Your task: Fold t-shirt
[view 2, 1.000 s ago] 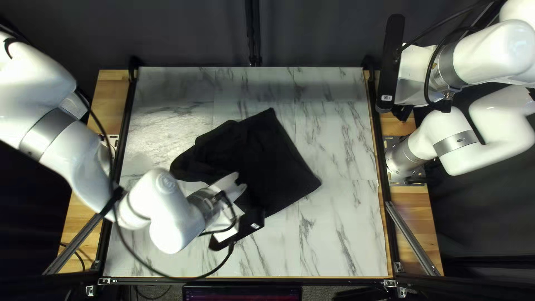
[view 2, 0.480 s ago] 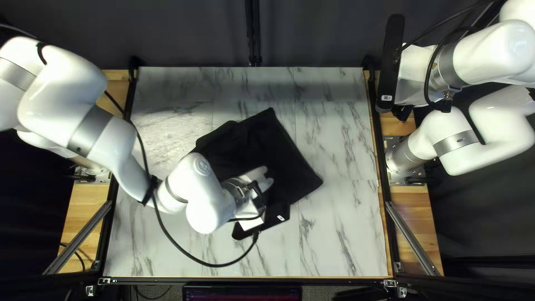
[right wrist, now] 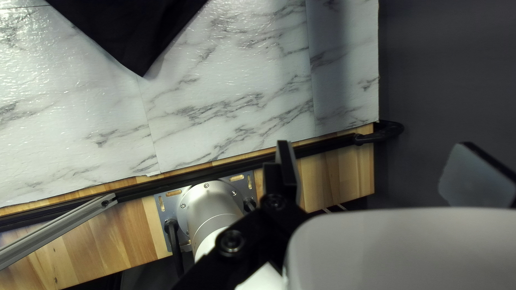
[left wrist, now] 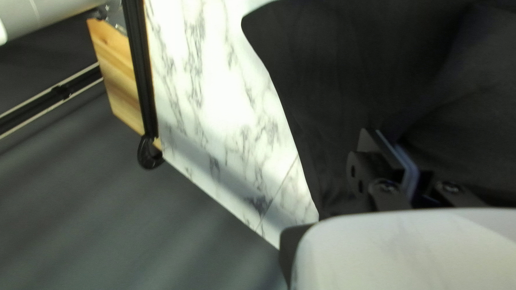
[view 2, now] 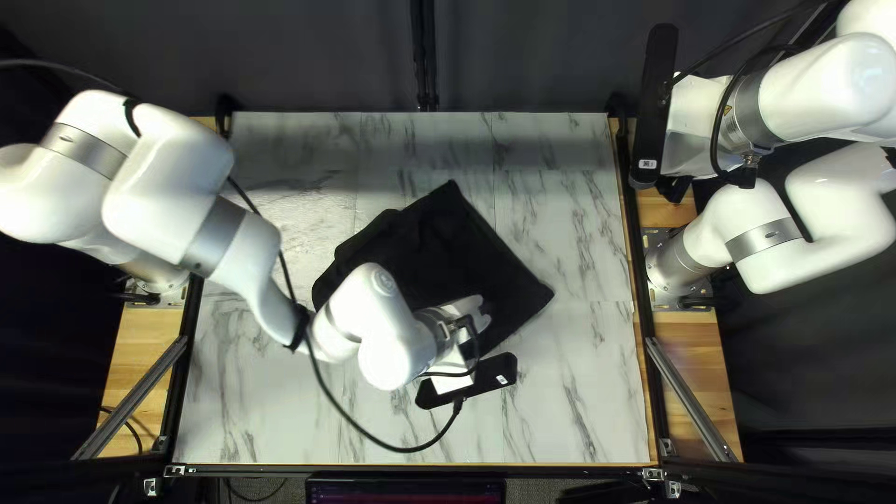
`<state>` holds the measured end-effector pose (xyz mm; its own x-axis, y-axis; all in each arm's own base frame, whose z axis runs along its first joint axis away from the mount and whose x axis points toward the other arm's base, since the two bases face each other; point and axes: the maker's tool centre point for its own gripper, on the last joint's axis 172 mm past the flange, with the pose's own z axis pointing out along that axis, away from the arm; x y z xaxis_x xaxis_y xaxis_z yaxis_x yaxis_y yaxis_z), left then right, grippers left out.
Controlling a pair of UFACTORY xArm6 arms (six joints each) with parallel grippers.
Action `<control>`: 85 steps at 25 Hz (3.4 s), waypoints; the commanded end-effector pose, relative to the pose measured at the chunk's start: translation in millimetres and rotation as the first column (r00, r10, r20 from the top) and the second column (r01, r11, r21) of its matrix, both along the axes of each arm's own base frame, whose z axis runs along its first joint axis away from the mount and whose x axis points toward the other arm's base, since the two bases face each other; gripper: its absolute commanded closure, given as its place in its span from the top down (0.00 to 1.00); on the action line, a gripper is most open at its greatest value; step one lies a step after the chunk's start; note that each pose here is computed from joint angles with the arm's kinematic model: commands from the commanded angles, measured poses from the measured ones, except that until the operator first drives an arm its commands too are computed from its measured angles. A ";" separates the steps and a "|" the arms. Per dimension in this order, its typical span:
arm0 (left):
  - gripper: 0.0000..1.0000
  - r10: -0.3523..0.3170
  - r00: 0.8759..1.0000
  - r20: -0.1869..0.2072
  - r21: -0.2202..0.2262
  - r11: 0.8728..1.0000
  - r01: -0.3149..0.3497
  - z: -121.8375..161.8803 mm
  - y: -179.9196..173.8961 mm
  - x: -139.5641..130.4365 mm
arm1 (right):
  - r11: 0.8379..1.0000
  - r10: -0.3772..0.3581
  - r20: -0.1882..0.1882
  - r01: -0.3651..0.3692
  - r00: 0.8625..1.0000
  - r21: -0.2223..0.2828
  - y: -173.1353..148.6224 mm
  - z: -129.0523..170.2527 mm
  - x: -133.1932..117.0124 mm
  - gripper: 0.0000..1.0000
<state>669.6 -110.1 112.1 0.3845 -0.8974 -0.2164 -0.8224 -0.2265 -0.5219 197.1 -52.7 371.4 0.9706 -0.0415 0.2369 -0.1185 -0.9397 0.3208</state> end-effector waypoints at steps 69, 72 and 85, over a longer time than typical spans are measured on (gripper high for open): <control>1.00 0.356 0.934 -0.013 0.239 0.908 -0.343 -64.8 51.3 -312.5 | 1.000 0.000 0.000 0.000 1.000 0.000 0.0 0.0 0.0 1.00; 1.00 0.354 0.935 -0.014 0.242 0.909 -0.340 -64.9 50.1 -313.4 | 1.000 0.000 0.000 0.000 1.000 0.000 0.0 0.0 0.0 1.00; 1.00 0.303 0.953 0.009 0.209 0.931 -0.298 -56.3 36.6 -283.9 | 1.000 0.000 0.000 0.000 1.000 0.000 0.0 0.0 0.0 1.00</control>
<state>384.0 -70.0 47.2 0.6240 -0.6663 -0.4083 -0.7493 -0.3620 -0.5545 197.1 -52.7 371.4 0.9706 -0.0415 0.2369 -0.1185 -0.9397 0.3208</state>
